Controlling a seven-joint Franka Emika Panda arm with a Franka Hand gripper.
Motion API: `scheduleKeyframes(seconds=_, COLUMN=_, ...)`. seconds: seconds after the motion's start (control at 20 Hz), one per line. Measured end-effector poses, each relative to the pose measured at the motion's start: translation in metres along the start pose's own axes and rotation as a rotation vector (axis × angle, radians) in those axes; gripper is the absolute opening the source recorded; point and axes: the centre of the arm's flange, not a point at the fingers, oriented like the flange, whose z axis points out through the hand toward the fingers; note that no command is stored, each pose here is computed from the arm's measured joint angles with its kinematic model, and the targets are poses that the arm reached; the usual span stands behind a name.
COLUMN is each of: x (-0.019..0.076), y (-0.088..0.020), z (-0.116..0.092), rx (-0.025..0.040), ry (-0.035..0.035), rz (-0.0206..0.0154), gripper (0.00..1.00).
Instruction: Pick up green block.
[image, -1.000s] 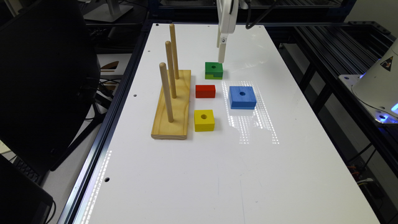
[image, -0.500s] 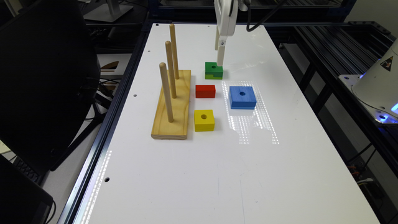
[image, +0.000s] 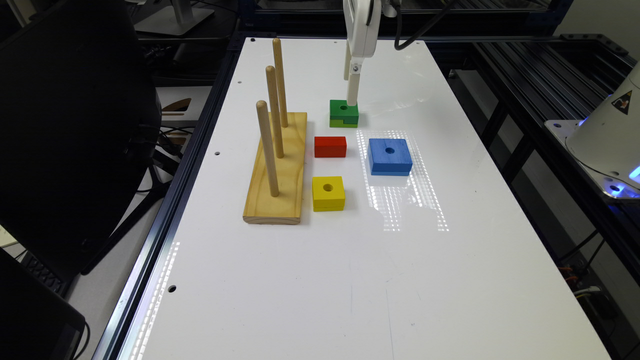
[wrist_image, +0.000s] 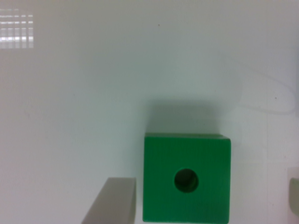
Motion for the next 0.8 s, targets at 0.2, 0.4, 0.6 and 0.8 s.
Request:
scheduleKeyframes(seconds=0.2, x=0.0048, y=0.000, z=0.001, rx=0.0012, ry=0.0014, rz=0.0044, gripper=1.00)
scheduleKeyframes(seconds=0.4, x=0.0088, y=0.000, z=0.003, rx=0.0012, ry=0.0012, rz=0.0080, gripper=1.00)
scheduleKeyframes(seconds=0.6, x=0.0103, y=0.001, z=0.004, rx=0.0006, ry=0.0001, rz=0.0097, gripper=1.00)
scheduleKeyframes(seconds=0.8, x=0.0089, y=0.001, z=0.022, rx=-0.0050, ry=-0.0123, rz=0.0101, gripper=1.00)
